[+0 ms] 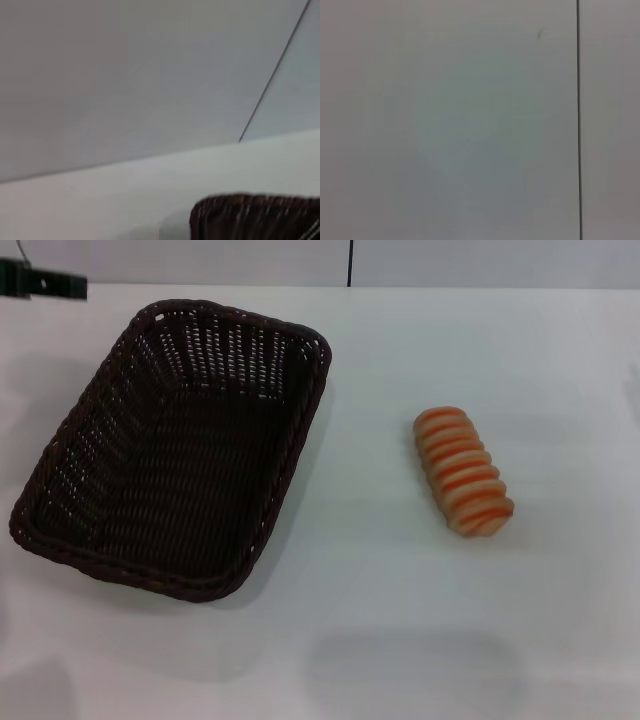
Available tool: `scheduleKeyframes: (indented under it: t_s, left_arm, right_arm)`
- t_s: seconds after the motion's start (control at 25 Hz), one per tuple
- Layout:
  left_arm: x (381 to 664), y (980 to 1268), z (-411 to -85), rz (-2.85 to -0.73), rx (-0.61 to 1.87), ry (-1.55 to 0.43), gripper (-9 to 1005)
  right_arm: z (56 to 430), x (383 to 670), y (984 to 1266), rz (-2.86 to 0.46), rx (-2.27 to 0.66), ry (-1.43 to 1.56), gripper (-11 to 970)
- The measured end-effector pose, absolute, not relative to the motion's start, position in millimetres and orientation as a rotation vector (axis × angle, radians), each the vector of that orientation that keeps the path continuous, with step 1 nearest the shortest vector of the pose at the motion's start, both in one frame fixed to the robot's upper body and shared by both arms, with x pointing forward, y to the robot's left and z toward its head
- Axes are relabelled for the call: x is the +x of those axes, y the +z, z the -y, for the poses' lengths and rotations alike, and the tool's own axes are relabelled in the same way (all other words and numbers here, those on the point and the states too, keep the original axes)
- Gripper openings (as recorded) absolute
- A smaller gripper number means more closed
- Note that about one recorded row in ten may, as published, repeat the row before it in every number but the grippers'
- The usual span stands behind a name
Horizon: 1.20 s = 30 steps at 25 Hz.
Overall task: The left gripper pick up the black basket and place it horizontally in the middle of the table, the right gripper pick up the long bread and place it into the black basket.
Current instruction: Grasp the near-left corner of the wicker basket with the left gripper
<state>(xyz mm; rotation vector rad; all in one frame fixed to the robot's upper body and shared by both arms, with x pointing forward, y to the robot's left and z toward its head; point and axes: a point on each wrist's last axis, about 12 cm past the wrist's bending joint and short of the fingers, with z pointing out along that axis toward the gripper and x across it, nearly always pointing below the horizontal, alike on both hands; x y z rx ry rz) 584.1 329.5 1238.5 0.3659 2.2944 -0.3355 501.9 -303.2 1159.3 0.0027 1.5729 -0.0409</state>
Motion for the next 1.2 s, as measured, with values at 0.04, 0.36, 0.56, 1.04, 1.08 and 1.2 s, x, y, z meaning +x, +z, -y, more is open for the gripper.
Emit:
scheduleKeyframes:
  t_s: [0.04,0.36,0.56,1.04,1.08,1.2]
  left_arm:
    - [584.8,1236.0,-327.3,-2.312,0.375,-0.320,811]
    - [584.7,1218.1,-317.9,-2.410,0.421,-0.251,811]
    - [584.6,1208.7,-314.8,-2.447,0.436,-0.266,811]
    - [584.9,1187.7,-311.9,-2.529,0.450,-0.289,810]
    - [585.9,1184.4,-310.6,-2.545,0.457,-0.281,810]
    - [586.8,1181.1,-309.8,-2.557,0.459,-0.283,810]
  right_arm:
    - [303.2,501.9,1159.3,-1.573,0.003,-0.041,679]
    - [303.2,502.1,1160.3,-1.570,0.001,-0.041,680]
    - [302.3,503.3,1161.8,-1.565,-0.002,-0.038,679]
    - [303.4,504.3,1163.1,-1.561,-0.003,-0.041,679]
    - [303.3,504.4,1163.2,-1.560,-0.003,-0.041,679]
    - [303.1,504.8,1163.5,-1.559,-0.003,-0.041,680]
